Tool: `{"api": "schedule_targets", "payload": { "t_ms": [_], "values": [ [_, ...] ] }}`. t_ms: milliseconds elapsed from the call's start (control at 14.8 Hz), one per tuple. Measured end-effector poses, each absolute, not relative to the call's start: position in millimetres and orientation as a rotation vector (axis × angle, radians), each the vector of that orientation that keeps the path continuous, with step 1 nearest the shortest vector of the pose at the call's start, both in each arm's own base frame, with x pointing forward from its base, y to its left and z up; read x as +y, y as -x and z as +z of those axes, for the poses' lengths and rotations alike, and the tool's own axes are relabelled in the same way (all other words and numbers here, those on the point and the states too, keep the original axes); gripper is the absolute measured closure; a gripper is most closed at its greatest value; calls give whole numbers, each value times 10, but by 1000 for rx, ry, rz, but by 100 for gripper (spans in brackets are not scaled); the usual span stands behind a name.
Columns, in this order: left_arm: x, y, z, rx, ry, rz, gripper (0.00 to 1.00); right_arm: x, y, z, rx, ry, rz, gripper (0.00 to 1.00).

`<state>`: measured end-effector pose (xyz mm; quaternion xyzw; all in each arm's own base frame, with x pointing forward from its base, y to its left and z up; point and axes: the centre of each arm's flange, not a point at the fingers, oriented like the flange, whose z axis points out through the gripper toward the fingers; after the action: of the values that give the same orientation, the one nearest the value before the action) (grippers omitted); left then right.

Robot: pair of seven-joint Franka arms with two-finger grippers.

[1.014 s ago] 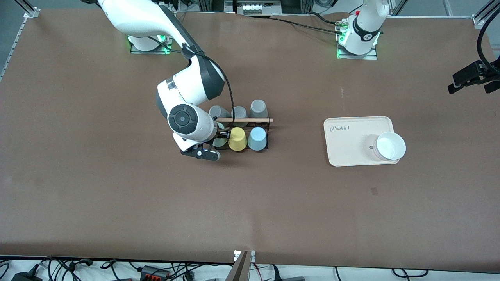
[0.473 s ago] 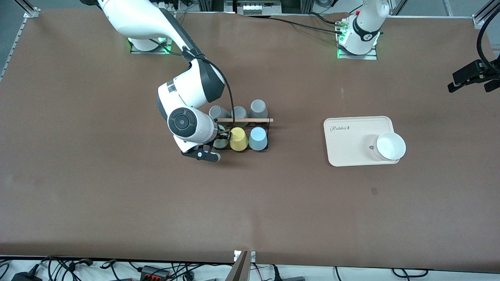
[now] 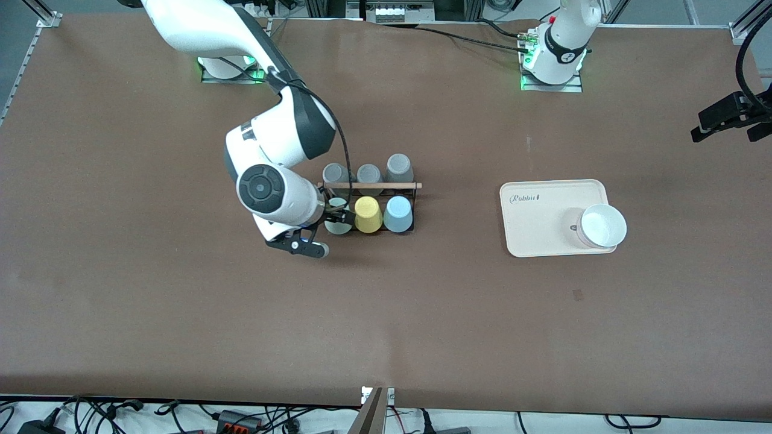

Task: Hang scattered cups on rack with three cups

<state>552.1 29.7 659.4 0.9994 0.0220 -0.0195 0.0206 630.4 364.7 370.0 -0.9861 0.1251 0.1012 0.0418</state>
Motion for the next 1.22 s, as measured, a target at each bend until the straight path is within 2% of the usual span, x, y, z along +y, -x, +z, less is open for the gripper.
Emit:
{"api": "schedule_targets", "payload": {
  "t_ms": [270,609,947,1217],
  "values": [
    [293,-5519,6593,67,-3099,-62,0,3036,-6622,4340,413,3026,225,0],
    [299,-5517,6599,64,-3099,-60,0,1834,-6908,4961,321,3095,64,0],
    [296,-5516,6606,38,-3099,-59,0,697,-6979,5349,215,3121,-2,0],
    [303,-5516,6605,38,-3103,-59,0,-24,-6824,5682,171,3117,-80,0]
  ]
}}
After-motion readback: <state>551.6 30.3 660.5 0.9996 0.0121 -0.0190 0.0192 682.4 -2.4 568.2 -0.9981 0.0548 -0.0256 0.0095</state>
